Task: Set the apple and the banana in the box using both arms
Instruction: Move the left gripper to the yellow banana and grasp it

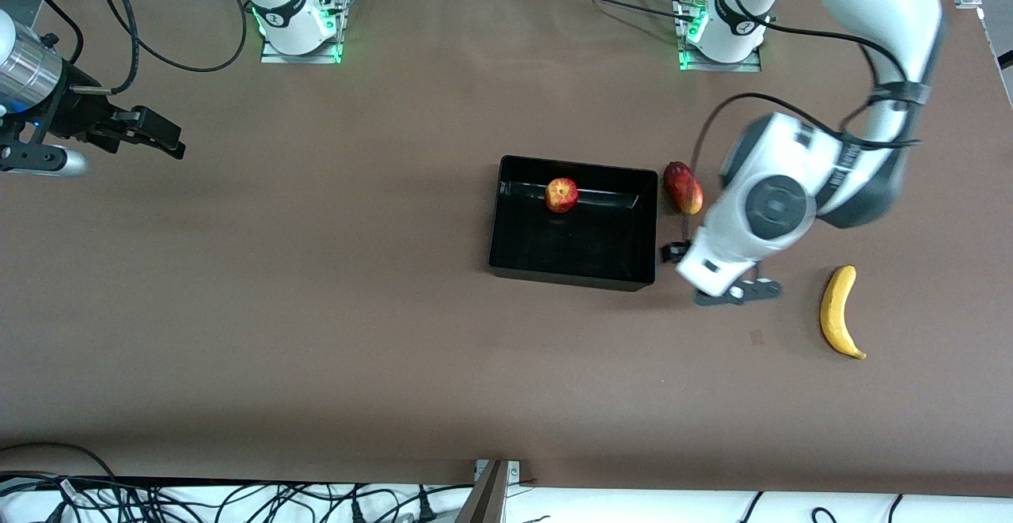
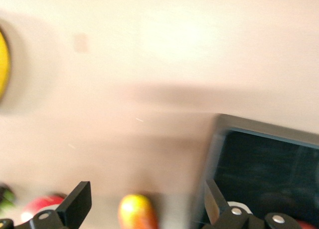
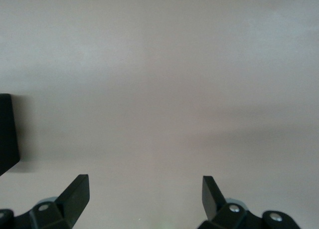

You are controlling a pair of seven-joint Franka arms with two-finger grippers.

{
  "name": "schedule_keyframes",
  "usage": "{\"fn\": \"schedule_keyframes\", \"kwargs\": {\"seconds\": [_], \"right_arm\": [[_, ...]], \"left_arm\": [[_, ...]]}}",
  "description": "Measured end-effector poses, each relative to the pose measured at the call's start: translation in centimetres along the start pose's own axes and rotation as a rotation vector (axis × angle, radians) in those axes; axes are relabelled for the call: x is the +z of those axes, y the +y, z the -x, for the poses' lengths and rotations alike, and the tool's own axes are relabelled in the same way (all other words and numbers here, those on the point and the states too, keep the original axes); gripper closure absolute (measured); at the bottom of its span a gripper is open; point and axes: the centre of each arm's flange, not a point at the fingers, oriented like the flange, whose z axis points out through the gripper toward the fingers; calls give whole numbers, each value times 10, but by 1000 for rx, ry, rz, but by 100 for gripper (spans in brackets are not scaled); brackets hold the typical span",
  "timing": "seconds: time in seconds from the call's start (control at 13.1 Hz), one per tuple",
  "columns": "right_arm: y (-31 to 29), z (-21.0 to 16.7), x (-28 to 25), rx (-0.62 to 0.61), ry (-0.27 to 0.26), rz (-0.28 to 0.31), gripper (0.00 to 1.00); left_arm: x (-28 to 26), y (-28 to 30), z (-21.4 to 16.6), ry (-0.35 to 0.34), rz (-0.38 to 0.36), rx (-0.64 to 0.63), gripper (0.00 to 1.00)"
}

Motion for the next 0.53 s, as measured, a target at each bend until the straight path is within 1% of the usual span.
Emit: {"fn": "schedule_keyframes", "kwargs": {"seconds": [0.08, 0.3, 0.38, 0.53], "right_arm": [[1, 0, 0, 0, 0, 5, 0], [3, 0, -3, 0, 10, 30, 0], [3, 0, -5, -2, 15, 36, 0], [2, 0, -7, -4, 18, 38, 0]], "left_arm": [[4, -43, -14, 4, 12, 58, 0], [21, -161, -43, 62, 47, 193, 0], [31, -190, -50, 93, 54, 225, 0], [57, -223, -63, 156, 50, 258, 0]]}}
